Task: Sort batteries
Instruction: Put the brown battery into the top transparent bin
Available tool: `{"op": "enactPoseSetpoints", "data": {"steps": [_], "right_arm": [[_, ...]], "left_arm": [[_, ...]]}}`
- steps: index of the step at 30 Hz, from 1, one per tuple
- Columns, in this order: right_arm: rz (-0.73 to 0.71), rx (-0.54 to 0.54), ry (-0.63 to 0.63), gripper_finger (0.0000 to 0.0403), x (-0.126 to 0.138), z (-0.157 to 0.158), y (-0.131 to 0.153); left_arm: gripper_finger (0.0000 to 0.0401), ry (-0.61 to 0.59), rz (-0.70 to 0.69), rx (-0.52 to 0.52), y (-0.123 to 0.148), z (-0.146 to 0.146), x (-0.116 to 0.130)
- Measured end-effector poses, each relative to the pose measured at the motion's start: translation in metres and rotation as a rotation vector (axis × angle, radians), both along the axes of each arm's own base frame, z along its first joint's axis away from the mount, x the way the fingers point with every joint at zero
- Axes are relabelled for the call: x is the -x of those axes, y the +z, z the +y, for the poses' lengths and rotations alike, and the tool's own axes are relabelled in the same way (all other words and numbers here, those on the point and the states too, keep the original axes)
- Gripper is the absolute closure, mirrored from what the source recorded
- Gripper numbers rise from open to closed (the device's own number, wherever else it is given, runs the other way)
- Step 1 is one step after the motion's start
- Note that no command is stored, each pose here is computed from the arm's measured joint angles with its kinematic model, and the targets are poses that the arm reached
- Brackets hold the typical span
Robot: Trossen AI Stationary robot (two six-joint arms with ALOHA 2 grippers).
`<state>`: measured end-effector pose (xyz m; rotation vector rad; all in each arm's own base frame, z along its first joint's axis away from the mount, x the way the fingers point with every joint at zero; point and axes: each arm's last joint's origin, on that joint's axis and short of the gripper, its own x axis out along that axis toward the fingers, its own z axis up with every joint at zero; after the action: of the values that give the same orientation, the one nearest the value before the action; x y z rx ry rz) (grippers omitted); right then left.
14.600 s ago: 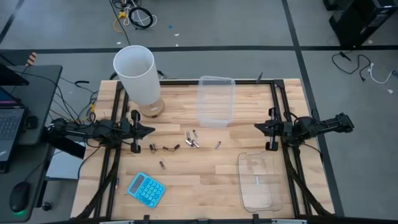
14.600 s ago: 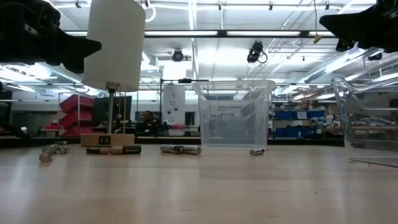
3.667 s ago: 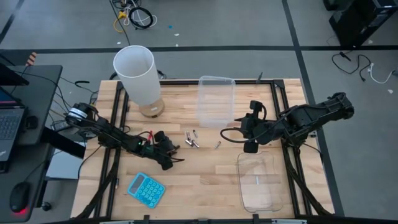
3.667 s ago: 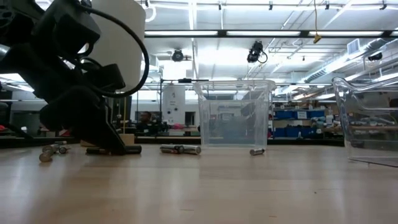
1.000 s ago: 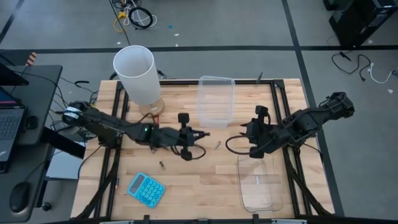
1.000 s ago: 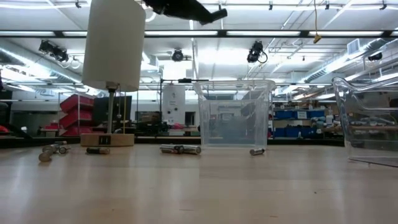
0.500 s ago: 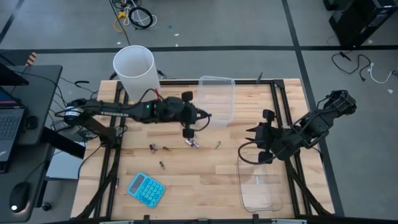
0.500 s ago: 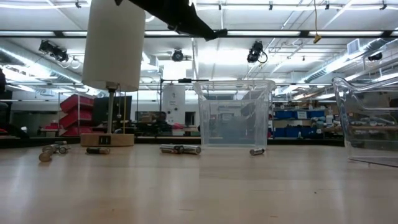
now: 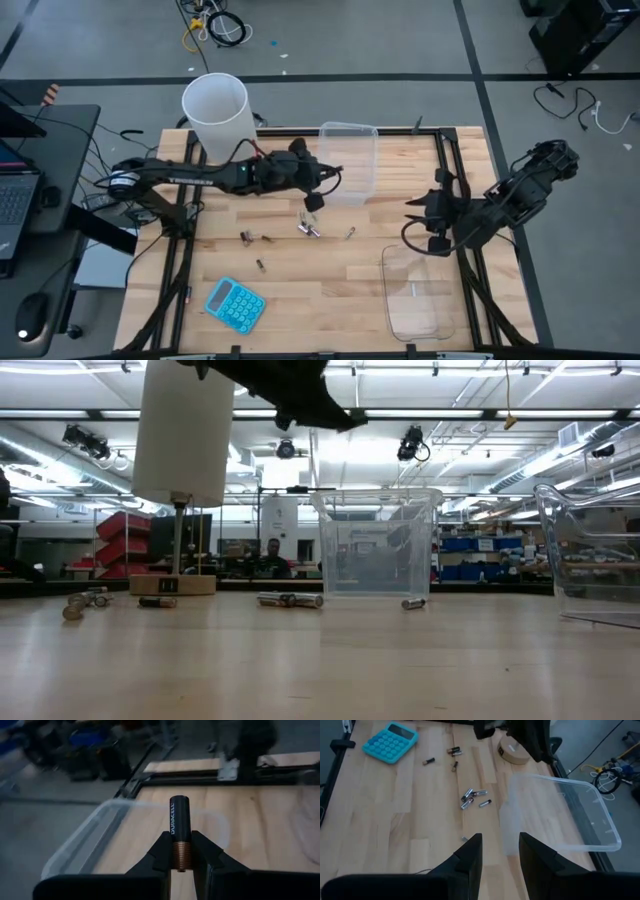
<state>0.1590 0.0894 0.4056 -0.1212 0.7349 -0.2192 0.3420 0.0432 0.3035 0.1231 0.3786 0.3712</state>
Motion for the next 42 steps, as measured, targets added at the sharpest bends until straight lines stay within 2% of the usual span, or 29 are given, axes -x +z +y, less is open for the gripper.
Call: {"op": "enactPoseSetpoints", "data": {"steps": [3, 10, 13, 17, 25, 28, 38, 42], "right_arm": [[0.000, 0.001, 0.001, 0.0288, 0.002, -0.001, 0.001], [0.005, 0.020, -0.007, 0.0288, 0.003, -0.003, 0.000], [0.006, 0.023, -0.008, 0.0288, 0.003, -0.003, 0.000], [0.023, 0.045, -0.015, 0.0288, 0.003, -0.003, -0.009], [0.048, 0.021, -0.079, 0.0288, 0.012, -0.010, -0.034], [0.039, -0.007, -0.109, 0.0288, 0.018, -0.014, -0.039], [-0.012, -0.064, -0.131, 0.0288, 0.032, -0.023, -0.050], [-0.021, -0.067, -0.124, 0.0288, 0.035, -0.025, -0.054]], "left_arm": [[0.0365, 0.054, 0.013, 0.049, -0.008, -0.001, -0.003], [0.0365, 0.141, 0.031, 0.053, -0.019, 0.001, -0.008], [0.0365, 0.084, 0.064, 0.064, -0.026, -0.003, -0.012], [0.0368, -0.035, 0.126, -0.008, -0.030, -0.009, -0.015], [0.0369, -0.102, 0.150, -0.112, -0.020, -0.007, -0.019], [0.0368, -0.111, 0.197, -0.122, -0.016, -0.007, -0.021], [0.0369, -0.089, 0.203, -0.110, 0.000, -0.006, -0.028], [0.0369, -0.072, 0.184, -0.092, 0.010, -0.015, -0.032]]}}
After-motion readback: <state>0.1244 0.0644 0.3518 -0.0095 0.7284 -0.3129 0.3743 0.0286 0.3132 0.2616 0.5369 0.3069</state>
